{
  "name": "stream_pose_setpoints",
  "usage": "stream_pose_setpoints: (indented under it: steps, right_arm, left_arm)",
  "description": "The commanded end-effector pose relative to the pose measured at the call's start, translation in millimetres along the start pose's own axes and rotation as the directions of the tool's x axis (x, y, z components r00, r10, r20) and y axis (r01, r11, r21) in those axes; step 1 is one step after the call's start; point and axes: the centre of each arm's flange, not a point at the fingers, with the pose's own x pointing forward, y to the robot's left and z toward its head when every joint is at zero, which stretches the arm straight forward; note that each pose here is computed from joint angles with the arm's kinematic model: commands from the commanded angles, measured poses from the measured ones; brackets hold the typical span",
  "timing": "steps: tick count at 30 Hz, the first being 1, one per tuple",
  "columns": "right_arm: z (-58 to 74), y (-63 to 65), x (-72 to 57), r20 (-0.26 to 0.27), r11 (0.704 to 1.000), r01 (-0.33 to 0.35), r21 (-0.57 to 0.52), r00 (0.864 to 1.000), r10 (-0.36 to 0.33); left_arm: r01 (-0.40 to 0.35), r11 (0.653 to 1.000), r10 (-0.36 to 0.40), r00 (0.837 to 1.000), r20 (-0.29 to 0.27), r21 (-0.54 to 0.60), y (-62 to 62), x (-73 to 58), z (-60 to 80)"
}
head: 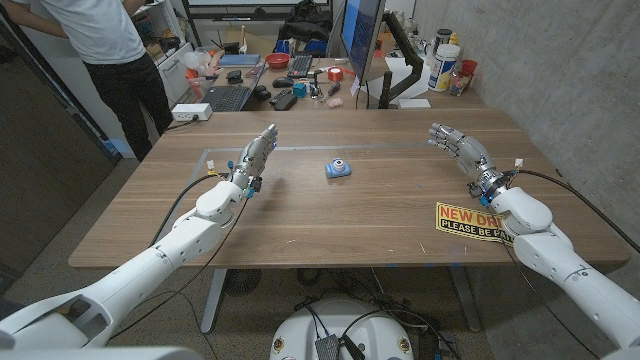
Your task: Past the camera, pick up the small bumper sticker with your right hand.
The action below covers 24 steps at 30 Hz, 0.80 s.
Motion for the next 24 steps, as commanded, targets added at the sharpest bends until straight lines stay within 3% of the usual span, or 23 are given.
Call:
stream_pose_setpoints:
  steps: [1, 12, 24]
  right_arm:
    - [9.3, -14.0, -3.7, -0.015, 0.999, -0.019, -0.039, 1.000, 0.019]
    - [14.7, -18.6, -9.5, -0.030, 0.994, -0.040, -0.099, 0.999, 0.037]
    - [16.6, -29.0, -20.2, -0.032, 0.991, -0.014, -0.131, 0.999, 0.010]
  left_arm:
    - [-0.005, 1.000, 0.005, 1.000, -0.003, 0.015, -3.1, -1.7, 3.9]
    - [-0.006, 1.000, 0.006, 1.000, -0.011, 0.028, -5.7, -3.8, 6.4]
    - [-0.007, 0.999, 0.008, 1.000, -0.029, 0.048, -8.3, -4.8, 7.6]
